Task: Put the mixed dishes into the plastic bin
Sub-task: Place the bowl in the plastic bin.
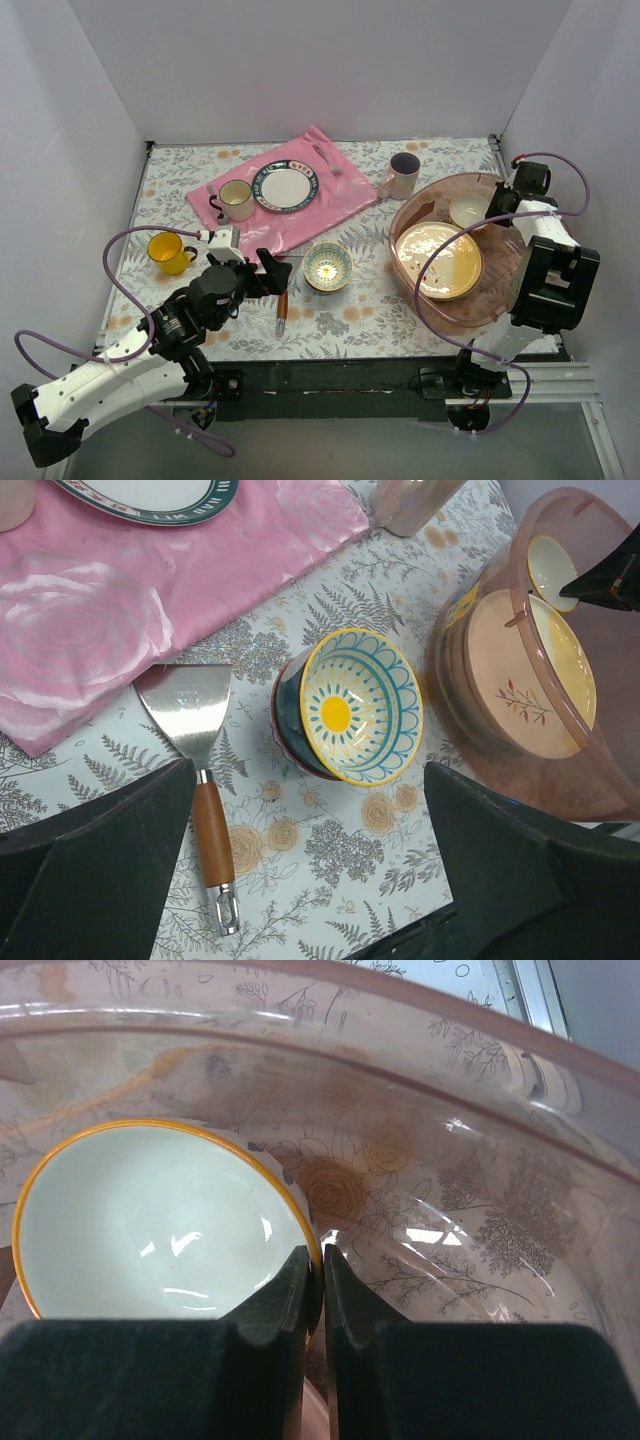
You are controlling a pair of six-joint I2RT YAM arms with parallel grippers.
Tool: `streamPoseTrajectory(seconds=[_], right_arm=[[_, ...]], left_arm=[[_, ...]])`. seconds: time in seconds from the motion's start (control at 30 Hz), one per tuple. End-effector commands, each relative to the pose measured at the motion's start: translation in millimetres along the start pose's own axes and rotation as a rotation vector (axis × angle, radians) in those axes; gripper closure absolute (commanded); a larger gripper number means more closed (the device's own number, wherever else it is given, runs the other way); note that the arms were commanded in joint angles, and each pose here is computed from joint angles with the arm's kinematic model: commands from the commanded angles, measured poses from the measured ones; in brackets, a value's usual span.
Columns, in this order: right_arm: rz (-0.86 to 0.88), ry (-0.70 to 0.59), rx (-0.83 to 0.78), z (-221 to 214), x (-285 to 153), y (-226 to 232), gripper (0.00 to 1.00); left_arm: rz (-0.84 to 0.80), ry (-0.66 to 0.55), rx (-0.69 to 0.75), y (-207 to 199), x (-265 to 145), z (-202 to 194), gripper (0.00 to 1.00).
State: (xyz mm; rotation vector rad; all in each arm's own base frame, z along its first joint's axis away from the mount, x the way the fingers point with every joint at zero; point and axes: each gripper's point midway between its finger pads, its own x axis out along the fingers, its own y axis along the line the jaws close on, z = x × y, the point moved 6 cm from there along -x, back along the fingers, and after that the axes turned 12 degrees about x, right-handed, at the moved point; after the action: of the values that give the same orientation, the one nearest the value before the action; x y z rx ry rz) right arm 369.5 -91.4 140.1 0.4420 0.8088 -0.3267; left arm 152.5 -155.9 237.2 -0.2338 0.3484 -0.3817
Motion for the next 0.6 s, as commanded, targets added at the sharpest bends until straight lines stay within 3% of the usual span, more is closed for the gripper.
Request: streamPoseTrajectory(seconds=[0.0,0.37,0.47,0.57], right_arm=[[0.035,-0.044,-0.007,15.3,3.7,8.8,0.82],[0.034,-0.034,-0.015,9.0,6.0,7.6,0.75],[0.026,-0.046,-0.012,10.3,3.6,6.3,0.81],[0.001,-0.066,-0.012,12.0,0.0,4.1,0.99]], left_arm=[[0.003,-0.005,-0.012,1.3,0.6,-0.8,0.02],[-0.017,-0.004,-0.027,-1.9,0.4,-0.1,0.02],[-0.020,-0.004,-0.029,-2.4,0.3,0.0,0.02],[-0.020,-0.004,-0.030,-2.5,0.3,0.0,0.02]])
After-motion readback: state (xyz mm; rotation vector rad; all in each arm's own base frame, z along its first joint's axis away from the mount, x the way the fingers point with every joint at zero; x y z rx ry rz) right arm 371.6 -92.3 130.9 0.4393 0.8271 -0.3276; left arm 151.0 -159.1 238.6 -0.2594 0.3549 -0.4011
